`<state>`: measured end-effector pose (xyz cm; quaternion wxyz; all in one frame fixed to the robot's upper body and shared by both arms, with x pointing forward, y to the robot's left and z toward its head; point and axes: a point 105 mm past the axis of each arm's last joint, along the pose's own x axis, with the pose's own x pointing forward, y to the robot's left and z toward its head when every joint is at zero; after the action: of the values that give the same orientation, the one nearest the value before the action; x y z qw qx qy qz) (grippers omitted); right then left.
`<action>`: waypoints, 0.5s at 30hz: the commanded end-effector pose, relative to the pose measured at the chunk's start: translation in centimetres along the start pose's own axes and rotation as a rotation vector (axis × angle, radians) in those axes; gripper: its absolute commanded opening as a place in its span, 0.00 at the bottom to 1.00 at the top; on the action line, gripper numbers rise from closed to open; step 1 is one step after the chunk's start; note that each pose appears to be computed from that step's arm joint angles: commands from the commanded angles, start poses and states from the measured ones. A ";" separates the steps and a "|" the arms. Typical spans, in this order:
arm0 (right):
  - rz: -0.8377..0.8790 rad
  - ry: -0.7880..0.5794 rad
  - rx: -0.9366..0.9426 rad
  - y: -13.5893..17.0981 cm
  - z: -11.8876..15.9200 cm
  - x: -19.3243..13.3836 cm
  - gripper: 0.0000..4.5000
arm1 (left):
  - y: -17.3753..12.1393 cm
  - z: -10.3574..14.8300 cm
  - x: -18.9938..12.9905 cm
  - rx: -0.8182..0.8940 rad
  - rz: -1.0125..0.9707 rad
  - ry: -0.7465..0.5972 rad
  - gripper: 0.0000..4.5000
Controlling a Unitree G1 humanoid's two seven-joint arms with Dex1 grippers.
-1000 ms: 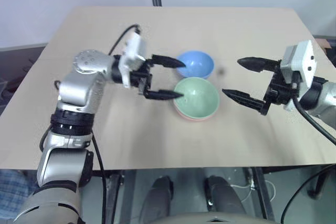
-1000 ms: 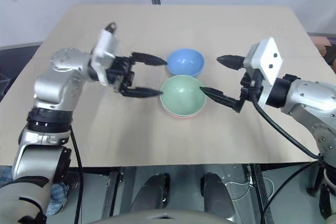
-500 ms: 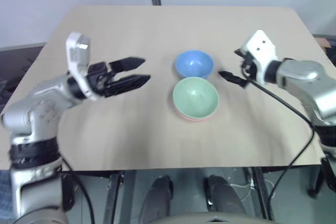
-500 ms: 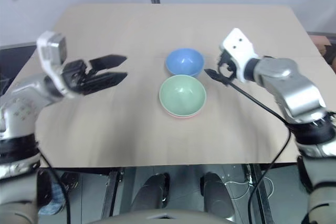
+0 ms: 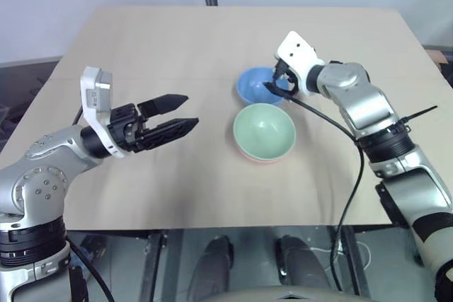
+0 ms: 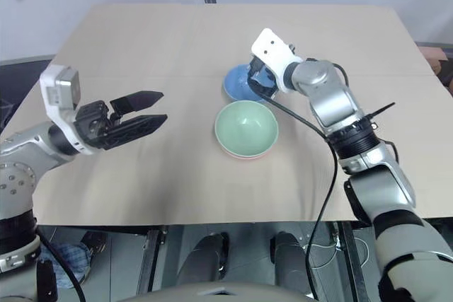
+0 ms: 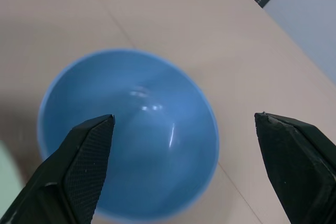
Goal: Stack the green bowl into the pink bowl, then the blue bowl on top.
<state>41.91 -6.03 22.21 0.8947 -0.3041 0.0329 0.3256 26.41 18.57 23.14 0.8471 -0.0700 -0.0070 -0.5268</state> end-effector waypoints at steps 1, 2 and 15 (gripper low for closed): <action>-0.092 0.003 0.108 -2.0 0.3 -0.2 1.00 | -0.7 0.8 -0.1 0.048 -0.012 0.000 0.99; -0.105 0.016 0.153 -2.1 -0.1 -0.1 1.00 | -0.7 0.8 -0.1 0.048 -0.012 0.002 0.99; -0.248 0.107 0.610 -3.4 -3.2 -0.7 1.00 | -0.6 0.6 0.6 0.047 -0.039 0.013 0.99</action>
<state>43.92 -10.24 19.88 0.9693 -0.0703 0.1516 0.1803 26.40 18.04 22.72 0.8421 -0.0657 0.0047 -0.5353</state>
